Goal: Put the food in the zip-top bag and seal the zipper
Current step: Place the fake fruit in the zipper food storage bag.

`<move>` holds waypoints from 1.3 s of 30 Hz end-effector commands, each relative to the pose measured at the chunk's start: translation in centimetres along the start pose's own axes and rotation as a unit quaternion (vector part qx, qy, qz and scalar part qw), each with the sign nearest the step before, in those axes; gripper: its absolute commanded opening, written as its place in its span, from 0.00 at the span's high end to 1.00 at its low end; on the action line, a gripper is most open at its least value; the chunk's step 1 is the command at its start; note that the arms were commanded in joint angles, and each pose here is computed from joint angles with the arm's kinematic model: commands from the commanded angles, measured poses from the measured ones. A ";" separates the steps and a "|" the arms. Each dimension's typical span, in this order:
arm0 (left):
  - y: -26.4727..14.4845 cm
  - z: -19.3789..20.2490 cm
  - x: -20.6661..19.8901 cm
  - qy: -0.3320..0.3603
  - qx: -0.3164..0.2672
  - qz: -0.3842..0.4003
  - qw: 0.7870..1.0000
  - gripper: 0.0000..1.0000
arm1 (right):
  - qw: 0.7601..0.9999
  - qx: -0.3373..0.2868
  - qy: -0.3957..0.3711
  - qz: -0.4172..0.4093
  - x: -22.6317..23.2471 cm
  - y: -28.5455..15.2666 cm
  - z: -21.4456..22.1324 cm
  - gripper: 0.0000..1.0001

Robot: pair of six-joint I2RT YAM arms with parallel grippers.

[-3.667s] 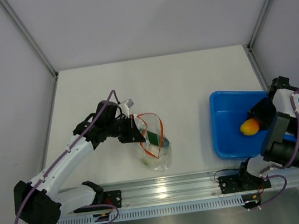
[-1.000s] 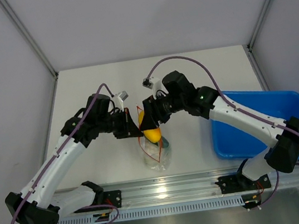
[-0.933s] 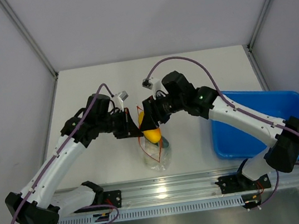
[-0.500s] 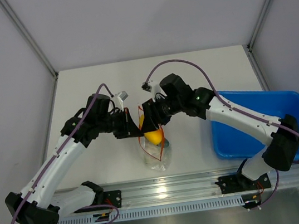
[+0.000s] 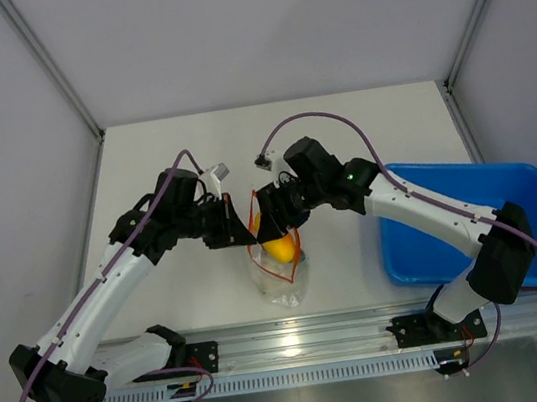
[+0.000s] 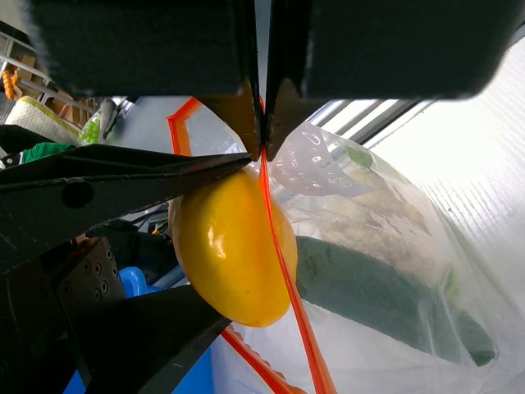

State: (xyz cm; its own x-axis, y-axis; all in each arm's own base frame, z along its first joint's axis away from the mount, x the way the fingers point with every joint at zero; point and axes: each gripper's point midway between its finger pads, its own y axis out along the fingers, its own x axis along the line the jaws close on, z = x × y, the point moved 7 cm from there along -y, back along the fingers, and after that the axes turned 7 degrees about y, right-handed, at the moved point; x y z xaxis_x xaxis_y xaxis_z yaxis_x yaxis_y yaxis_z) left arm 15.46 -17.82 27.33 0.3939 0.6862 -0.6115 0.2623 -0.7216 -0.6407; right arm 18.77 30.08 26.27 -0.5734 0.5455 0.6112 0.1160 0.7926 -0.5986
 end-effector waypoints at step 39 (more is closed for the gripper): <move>-0.8 -0.5 -1.1 0.011 -0.012 0.017 1.000 0.99 | 0.993 -0.093 -0.001 0.067 0.2 -6.8 -3.1 0.30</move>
State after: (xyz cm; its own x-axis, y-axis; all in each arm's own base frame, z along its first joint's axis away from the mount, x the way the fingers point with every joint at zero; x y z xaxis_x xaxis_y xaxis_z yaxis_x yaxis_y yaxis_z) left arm 15.61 -17.98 27.07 0.3880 0.6862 -0.6153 0.2490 -0.7208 -0.6468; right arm 20.98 26.68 31.15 -0.5441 0.6409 0.5415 0.3067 0.7527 -0.5826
